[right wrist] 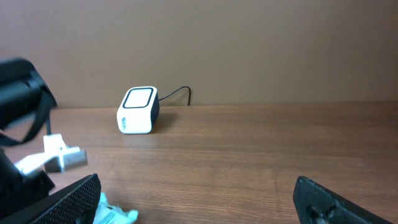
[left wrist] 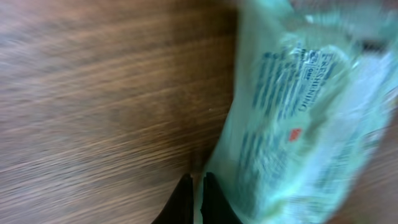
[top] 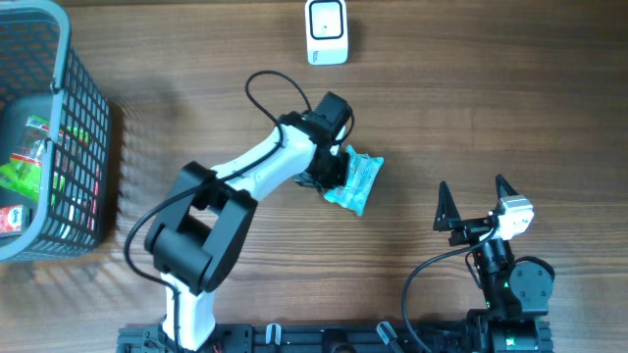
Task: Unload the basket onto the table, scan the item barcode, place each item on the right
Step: 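Hold the wipes pack under the scanner with the left gripper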
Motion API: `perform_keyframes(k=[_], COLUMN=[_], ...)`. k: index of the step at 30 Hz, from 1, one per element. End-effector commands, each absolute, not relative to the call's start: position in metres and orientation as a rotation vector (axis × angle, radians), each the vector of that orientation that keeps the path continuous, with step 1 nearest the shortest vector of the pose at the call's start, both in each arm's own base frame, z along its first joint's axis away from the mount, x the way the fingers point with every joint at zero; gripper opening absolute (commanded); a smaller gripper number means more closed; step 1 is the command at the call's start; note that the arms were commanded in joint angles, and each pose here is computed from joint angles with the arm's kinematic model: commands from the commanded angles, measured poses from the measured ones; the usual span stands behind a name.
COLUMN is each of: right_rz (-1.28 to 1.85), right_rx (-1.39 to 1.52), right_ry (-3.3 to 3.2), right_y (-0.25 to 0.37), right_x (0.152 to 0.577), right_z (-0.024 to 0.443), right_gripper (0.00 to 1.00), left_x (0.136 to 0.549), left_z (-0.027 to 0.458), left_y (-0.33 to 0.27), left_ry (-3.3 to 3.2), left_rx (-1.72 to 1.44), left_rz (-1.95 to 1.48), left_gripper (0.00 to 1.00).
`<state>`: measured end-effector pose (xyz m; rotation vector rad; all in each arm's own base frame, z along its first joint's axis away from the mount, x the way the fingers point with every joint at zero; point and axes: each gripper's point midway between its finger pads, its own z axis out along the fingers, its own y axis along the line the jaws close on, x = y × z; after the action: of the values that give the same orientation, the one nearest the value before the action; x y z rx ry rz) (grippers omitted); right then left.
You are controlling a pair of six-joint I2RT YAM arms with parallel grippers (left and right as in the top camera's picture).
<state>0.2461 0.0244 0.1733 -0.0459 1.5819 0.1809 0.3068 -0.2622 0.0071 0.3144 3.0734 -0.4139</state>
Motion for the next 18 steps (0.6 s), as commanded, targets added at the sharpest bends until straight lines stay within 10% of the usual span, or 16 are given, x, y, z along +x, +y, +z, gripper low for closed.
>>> perform_keyframes(k=[1,18], right_rz=[0.180,0.180], right_rx=[-0.056,-0.055], right_ry=[1.574,1.574], right_y=[0.025,0.025], right_x=[0.246,0.246], right_z=[0.175,0.175], right_gripper=[1.00,1.00], left_x=[0.291,0.289], left_z=[-0.013,0.043], left_y=[-0.264,-0.287], left_ry=[3.142,3.034], left_rx=[0.353,0.350], left_rz=[-0.356,-0.564], left_gripper=[0.04,0.07])
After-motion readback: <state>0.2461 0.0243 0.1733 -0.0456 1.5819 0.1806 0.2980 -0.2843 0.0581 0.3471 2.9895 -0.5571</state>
